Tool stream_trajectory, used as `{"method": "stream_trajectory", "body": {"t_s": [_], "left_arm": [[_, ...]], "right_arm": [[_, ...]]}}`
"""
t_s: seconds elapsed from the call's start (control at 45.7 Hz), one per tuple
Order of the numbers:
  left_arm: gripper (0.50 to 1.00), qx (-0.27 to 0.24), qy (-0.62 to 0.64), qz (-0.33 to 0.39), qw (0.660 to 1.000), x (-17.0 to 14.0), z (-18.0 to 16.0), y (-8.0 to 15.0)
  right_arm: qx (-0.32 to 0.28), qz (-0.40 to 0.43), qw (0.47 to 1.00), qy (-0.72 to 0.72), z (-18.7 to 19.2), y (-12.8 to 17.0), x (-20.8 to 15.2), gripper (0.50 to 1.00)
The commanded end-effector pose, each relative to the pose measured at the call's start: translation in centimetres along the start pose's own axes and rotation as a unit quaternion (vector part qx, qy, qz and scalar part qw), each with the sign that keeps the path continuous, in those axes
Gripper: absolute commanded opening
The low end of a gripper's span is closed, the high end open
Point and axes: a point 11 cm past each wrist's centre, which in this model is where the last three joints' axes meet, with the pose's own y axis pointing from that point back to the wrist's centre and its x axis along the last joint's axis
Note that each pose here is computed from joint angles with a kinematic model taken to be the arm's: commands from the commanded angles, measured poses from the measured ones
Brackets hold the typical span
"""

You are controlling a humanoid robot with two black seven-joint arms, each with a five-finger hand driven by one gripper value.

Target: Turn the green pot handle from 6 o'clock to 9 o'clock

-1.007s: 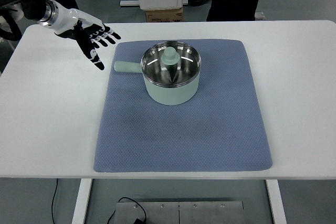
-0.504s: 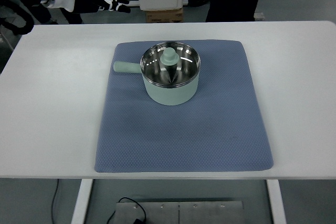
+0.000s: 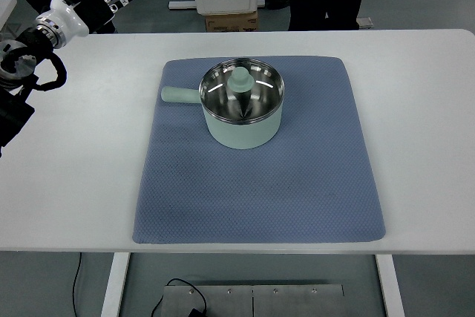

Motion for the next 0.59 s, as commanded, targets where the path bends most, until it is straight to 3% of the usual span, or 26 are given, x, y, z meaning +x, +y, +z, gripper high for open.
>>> {"method": "stream_trajectory", "body": {"t_s": [0.0,0.197,0.569], "left_arm": [[1.000,-0.023,0.043,0.022,0.999,2.8,-1.2,1.4],[1.000,-0.054,0.111,0.057,0.991,6.7,-2.9,3.7],[1.000,-0.062,0.127,0.069,0.988,7.9,-4.3,4.4]], "right_arm": [[0.000,0.000,1.000,0.000,0.0,0.0,0.0,1.000],[0.000,0.000,1.000,0.000,0.0,0.0,0.0,1.000],[0.000,0.000,1.000,0.000,0.0,0.0,0.0,1.000]]}}
